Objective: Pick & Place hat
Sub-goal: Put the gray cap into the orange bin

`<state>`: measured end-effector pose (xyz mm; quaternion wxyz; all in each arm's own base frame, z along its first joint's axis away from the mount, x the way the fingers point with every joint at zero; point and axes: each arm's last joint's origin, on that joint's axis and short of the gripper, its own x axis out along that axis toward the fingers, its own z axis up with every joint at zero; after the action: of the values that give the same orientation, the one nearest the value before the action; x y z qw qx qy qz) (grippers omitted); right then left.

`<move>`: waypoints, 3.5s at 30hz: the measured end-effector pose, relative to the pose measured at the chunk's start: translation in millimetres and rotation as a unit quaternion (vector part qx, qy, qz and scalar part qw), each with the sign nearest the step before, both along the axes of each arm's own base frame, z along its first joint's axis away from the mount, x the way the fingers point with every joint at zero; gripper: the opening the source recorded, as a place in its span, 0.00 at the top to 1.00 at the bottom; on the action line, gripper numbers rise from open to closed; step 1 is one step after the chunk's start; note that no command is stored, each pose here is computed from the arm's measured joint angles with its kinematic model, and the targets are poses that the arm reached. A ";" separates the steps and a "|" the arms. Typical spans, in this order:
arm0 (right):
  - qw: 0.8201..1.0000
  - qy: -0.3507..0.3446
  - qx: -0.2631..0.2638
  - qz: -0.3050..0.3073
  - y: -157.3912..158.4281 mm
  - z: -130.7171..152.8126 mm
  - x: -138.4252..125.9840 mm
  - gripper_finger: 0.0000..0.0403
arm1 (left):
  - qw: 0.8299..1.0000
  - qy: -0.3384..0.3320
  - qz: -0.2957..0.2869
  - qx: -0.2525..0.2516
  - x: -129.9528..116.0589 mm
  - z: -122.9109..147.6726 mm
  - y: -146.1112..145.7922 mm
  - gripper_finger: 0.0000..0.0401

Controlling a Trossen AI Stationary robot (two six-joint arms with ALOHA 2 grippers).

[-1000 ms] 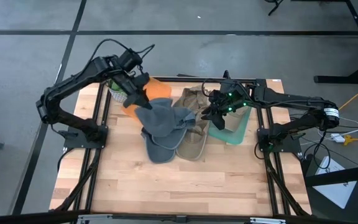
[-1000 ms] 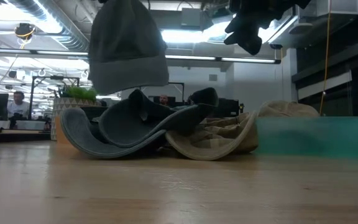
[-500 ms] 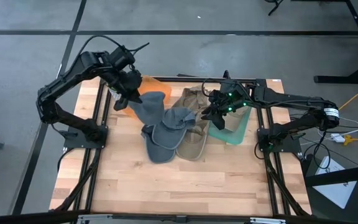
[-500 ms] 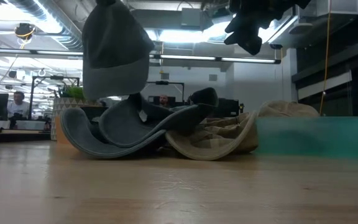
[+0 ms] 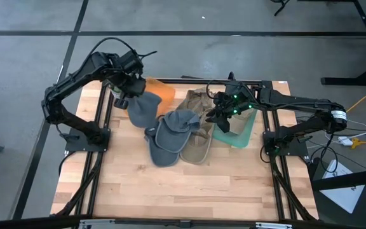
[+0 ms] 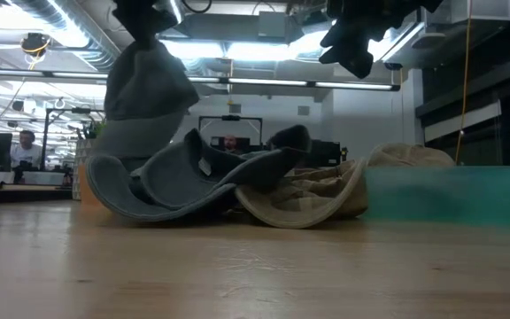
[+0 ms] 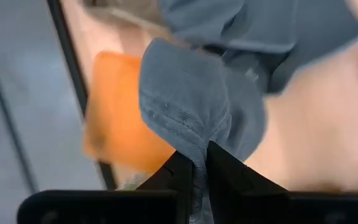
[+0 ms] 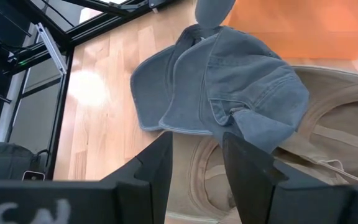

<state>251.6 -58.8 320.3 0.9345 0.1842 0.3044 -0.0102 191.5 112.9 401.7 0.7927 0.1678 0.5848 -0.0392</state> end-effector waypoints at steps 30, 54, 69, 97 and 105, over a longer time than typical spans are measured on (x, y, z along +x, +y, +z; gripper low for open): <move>1.000 0.000 -0.003 0.001 -0.1 -0.1 -0.1 0.65 | 0.997 0.034 -0.055 0.043 30.4 -19.4 19.5 0.94; 1.000 0.007 -0.019 0.014 0.1 -1.4 -1.1 0.65 | 0.996 0.076 -0.037 0.025 74.6 -72.6 68.5 0.94; 0.997 0.052 -0.053 0.001 -0.7 -7.5 -6.1 0.65 | 0.998 0.023 0.053 0.009 62.8 -86.4 104.3 0.94; 0.997 0.059 -0.052 -0.002 -0.7 -8.4 -6.9 0.65 | 0.991 0.013 0.106 0.075 65.9 -107.1 120.4 0.87; 0.997 0.058 -0.054 -0.001 -0.7 -8.4 -6.9 0.65 | 0.989 -0.002 0.133 0.067 67.0 -106.5 121.0 0.76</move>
<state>244.7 -59.5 311.9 0.9236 0.1330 0.3574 -0.0381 258.5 233.9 295.2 0.7793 0.1414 0.6012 0.1061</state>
